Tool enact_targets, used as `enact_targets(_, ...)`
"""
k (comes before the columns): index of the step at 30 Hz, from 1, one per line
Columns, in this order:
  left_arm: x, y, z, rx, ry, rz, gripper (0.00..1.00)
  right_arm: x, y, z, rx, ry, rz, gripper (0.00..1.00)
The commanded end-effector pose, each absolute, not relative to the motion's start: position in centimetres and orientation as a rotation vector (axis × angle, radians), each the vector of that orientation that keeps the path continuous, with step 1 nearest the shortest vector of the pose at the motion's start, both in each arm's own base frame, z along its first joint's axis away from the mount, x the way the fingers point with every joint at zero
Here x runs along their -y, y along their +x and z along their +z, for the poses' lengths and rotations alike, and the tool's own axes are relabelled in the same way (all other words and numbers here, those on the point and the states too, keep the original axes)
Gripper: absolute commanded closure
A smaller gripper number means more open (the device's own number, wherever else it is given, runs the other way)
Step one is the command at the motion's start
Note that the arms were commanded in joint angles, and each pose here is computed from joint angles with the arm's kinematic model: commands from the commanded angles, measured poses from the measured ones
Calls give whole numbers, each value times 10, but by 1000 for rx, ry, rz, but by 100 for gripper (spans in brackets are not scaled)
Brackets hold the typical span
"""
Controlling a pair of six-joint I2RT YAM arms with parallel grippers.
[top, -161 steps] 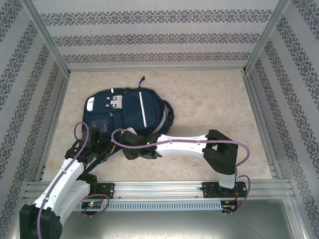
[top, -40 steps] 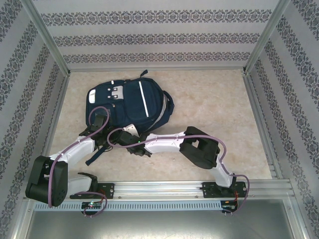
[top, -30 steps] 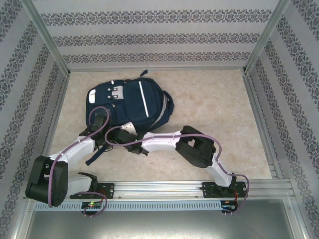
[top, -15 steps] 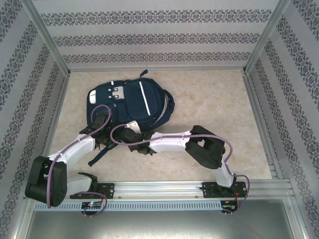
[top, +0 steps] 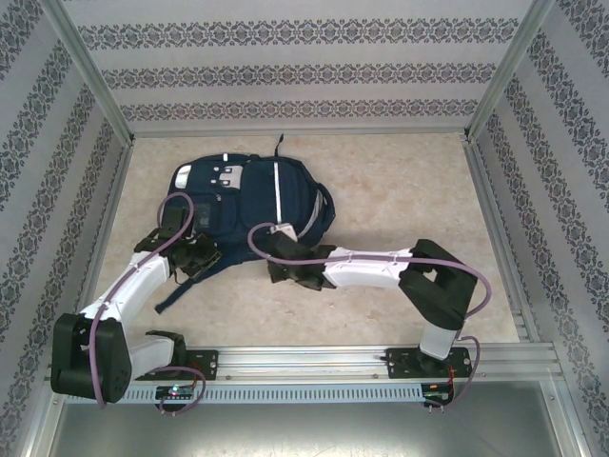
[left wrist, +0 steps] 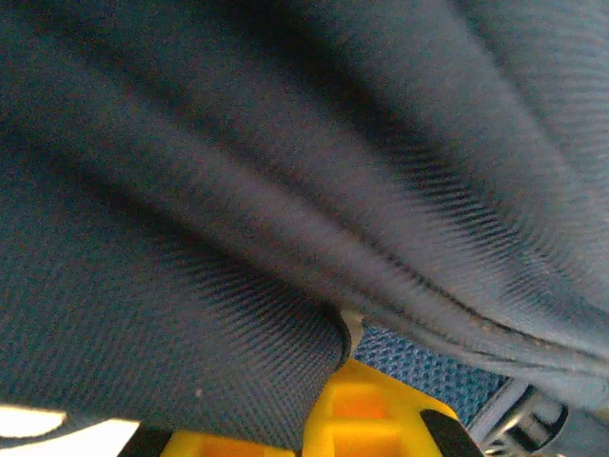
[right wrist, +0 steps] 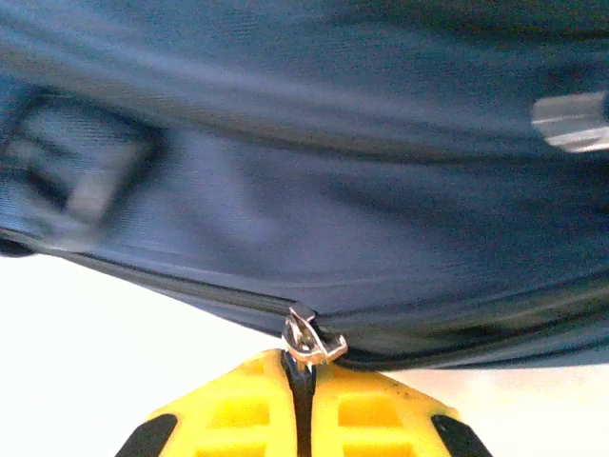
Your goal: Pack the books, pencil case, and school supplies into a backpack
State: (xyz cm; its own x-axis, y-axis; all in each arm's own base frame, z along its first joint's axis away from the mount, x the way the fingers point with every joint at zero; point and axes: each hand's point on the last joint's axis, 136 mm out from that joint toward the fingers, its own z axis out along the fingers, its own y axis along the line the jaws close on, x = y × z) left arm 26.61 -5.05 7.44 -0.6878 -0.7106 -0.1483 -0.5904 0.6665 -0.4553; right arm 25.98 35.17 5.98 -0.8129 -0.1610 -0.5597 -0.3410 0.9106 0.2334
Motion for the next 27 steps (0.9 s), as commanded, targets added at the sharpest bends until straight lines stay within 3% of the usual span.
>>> enact_targets(1,-7,254,69,-2532,-1106,-165,100,-292,261,38,-2631,-280,192,100)
enact_targets(11,-64,249,66,-2472,-1331,-44,100,-239,271,24,-2703,-91,23,100)
enact_targets(15,-71,262,63,-2439,-1421,-212,100,-252,273,31,-2711,-144,87,100)
enact_targets(16,-67,268,67,-2452,-1390,-250,96,-260,272,34,-2707,-174,130,100)
enact_targets(18,-55,277,76,-2458,-1342,-349,75,-283,271,45,-2684,-243,211,100)
enact_targets(21,-36,275,88,-2466,-1315,-444,55,-313,264,55,-2676,-319,304,100)
enact_targets(27,32,252,102,-2460,-1339,-747,51,-359,249,73,-2660,-416,462,100)
